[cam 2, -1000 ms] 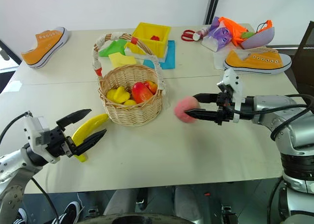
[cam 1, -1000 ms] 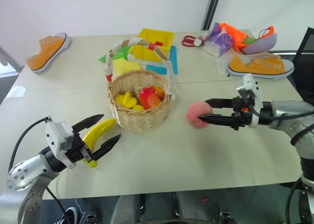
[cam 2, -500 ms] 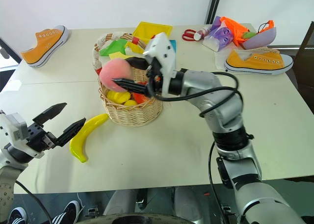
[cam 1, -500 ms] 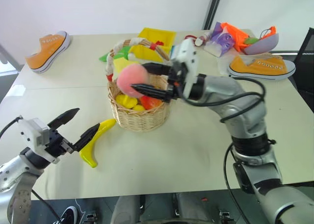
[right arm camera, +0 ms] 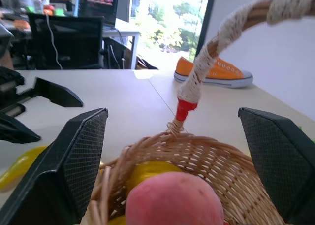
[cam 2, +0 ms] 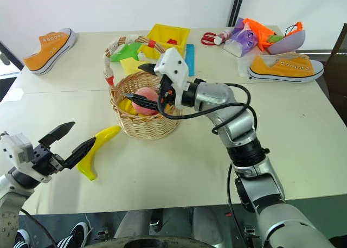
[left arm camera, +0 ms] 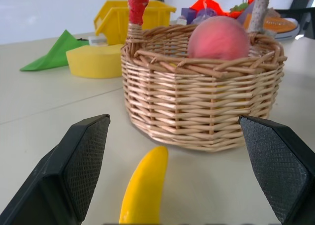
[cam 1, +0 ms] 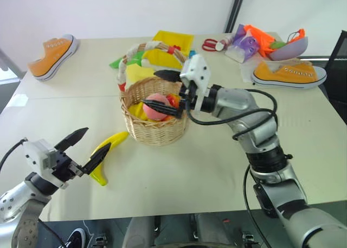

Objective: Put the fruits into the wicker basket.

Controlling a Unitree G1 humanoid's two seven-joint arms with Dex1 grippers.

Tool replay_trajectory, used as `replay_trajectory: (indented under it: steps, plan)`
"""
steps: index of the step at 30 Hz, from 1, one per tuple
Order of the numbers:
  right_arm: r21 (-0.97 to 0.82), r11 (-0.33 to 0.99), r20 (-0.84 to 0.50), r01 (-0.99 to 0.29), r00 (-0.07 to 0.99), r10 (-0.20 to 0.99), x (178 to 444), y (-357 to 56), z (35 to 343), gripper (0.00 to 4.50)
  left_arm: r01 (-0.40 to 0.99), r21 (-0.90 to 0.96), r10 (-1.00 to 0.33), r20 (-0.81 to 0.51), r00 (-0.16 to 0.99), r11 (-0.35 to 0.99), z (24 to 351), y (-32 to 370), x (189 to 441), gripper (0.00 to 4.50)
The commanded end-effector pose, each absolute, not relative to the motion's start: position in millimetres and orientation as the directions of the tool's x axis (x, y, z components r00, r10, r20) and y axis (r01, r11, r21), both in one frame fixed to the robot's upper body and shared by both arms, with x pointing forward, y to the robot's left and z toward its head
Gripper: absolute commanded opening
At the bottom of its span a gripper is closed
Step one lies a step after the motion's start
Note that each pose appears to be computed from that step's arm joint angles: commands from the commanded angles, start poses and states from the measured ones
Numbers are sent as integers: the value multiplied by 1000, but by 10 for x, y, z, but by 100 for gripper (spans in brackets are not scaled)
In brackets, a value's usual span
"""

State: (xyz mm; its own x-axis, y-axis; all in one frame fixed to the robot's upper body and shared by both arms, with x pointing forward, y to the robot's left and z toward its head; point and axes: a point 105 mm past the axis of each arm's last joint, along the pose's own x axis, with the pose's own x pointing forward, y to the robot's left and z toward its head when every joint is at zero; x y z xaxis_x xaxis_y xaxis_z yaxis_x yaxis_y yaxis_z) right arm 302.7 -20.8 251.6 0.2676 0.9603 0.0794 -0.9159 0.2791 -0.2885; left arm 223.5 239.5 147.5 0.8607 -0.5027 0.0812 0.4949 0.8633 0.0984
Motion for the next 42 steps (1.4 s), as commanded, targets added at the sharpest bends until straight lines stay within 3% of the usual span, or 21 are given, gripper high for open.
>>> replay_trajectory:
  steps: [1, 7, 13, 21, 24, 29, 34, 37, 42]
  plan:
    - [-309, 200, 43, -930, 197, 980, 2776, -529, 2579, 443, 443, 112, -449, 44, 892, 890, 1406, 2484, 2313, 450]
    - [-308, 110, -188, -945, 174, 967, 2512, -977, 2221, 443, 389, 105, -383, -67, 921, 915, 1199, 2518, 2430, 450]
    - [-332, 56, -307, -942, 164, 937, 2367, -1085, 2046, 443, 408, 39, -396, -169, 902, 912, 939, 2394, 2438, 450]
    - [-379, 98, -301, -920, 223, 927, 2480, -1112, 2028, 443, 412, 25, -392, -261, 882, 911, 743, 2396, 2452, 450]
    - [-384, 113, -294, -916, 238, 926, 2527, -1112, 2029, 450, 406, 23, -384, -273, 882, 914, 722, 2410, 2422, 367]
    - [-397, 119, -278, -910, 243, 929, 2574, -1084, 2037, 450, 362, 53, -339, -253, 906, 930, 772, 2478, 2464, 128]
    - [-400, 120, -267, -909, 240, 933, 2592, -1065, 2047, 450, 353, 84, -335, -177, 925, 932, 955, 2539, 2477, 128]
    - [-402, 126, -260, -907, 245, 934, 2615, -1084, 2070, 450, 414, 71, -411, -55, 910, 908, 1256, 2543, 2391, 128]
    - [-387, 188, -154, -903, 264, 952, 2665, -1139, 2259, 450, 619, -26, -612, 120, 782, 785, 1775, 2331, 2183, 128]
